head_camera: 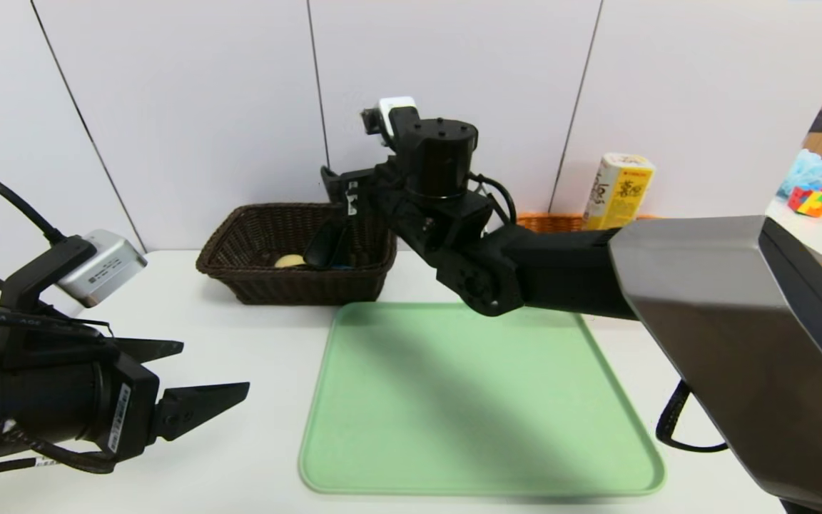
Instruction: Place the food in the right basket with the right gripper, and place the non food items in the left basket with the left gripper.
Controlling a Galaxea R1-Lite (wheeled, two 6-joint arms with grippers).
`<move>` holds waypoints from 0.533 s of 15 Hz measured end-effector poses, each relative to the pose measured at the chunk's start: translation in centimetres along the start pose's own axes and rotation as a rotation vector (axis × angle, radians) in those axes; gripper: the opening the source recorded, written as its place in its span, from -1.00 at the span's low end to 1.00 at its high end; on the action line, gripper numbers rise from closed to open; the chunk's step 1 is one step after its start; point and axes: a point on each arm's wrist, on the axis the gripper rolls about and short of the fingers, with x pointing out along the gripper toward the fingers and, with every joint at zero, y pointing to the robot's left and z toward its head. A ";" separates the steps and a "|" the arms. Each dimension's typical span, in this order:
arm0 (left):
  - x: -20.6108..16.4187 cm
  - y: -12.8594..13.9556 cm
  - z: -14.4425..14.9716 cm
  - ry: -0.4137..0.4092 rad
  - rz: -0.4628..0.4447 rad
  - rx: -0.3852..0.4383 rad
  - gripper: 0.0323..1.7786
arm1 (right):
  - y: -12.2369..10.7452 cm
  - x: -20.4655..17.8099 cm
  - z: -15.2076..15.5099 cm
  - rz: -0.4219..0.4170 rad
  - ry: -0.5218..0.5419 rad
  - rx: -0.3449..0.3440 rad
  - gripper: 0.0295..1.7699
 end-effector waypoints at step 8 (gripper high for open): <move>-0.8 0.4 0.6 -0.041 0.031 -0.012 0.90 | -5.2 -2.2 3.5 -0.117 0.034 -0.008 0.91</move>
